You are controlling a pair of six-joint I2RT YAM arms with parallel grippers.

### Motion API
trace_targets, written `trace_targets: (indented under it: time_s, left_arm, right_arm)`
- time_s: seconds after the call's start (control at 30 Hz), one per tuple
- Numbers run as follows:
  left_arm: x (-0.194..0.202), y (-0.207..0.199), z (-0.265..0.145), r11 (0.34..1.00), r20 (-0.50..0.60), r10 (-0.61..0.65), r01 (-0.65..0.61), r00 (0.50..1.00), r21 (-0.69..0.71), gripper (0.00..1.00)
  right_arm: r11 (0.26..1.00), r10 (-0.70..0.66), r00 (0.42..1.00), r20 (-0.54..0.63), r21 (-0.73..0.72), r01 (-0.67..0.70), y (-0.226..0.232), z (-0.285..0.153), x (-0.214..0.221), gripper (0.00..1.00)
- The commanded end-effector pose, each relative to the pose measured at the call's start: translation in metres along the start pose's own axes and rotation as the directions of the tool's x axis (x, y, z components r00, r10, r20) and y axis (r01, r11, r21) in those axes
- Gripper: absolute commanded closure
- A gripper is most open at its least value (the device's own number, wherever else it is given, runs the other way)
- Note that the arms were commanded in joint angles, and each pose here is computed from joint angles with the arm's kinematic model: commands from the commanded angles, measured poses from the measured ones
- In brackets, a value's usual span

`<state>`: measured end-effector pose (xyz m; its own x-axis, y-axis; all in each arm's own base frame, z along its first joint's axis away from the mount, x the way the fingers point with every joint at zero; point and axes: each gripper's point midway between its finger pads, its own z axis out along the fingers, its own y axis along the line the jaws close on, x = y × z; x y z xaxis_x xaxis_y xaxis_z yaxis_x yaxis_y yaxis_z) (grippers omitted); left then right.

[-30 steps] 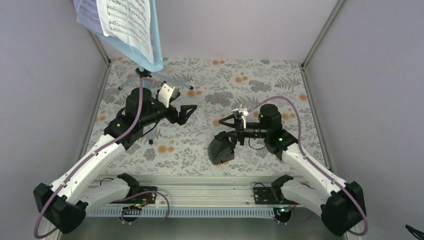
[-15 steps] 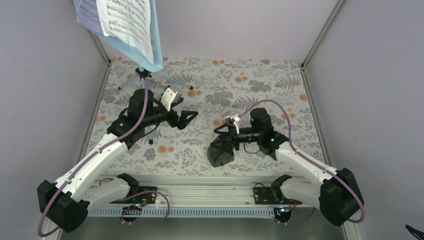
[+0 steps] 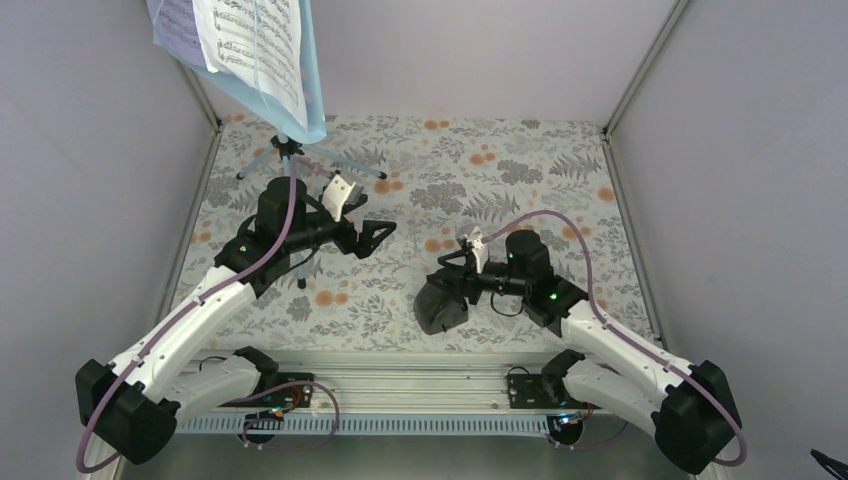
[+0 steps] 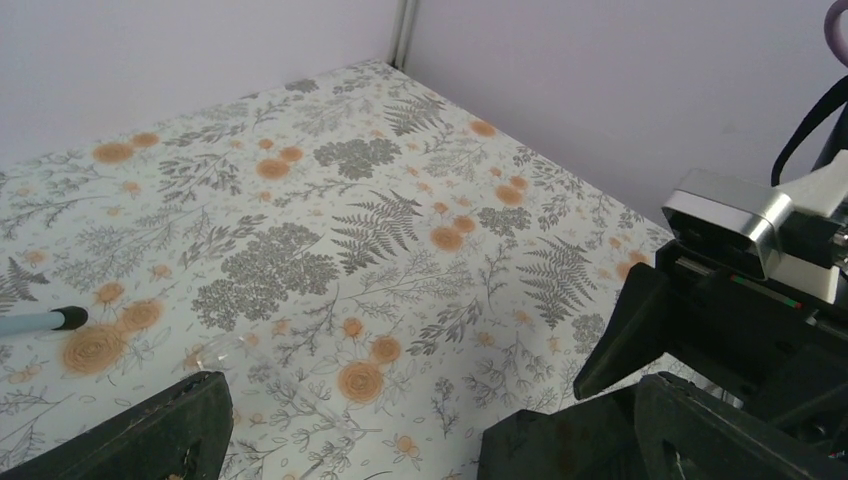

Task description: Pack up the instrument practice props

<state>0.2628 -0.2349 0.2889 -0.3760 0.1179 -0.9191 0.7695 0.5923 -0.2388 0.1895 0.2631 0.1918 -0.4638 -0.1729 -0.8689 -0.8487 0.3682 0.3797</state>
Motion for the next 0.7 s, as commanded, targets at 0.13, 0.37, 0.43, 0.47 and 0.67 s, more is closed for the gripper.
trace_targets:
  time_s: [0.13, 0.37, 0.43, 0.47, 0.67]
  left_arm:
    - [-0.001, -0.001, 0.002, 1.0, 0.005, 0.003, -0.003, 1.0, 0.016, 0.0]
    - [0.0, -0.001, 0.002, 1.0, 0.001, 0.001, -0.001, 1.0, 0.02, 0.0]
    - [0.0, 0.0, 0.002, 1.0, 0.002, 0.0, 0.0, 1.0, 0.017, 0.0]
    - [0.0, 0.0, 0.002, 1.0, 0.0, 0.0, 0.0, 1.0, 0.017, 0.0]
    - [0.002, 0.002, 0.004, 1.0, -0.006, -0.007, 0.007, 1.0, 0.007, 0.0]
  right_arm:
    - [0.907, 0.094, 0.987, 0.13, 0.398, -0.139, -0.06, -0.021, -0.024, 0.5]
    - [0.795, 0.195, 0.961, 0.197, 0.542, -0.273, -0.09, -0.025, -0.027, 0.52]
    - [0.762, 0.21, 0.953, 0.217, 0.575, -0.299, -0.097, -0.027, -0.027, 0.53]
    - [0.75, 0.211, 0.952, 0.223, 0.587, -0.304, -0.099, -0.028, -0.028, 0.54]
    - [0.659, 0.222, 0.924, 0.311, 0.651, -0.377, -0.11, -0.043, -0.038, 0.54]
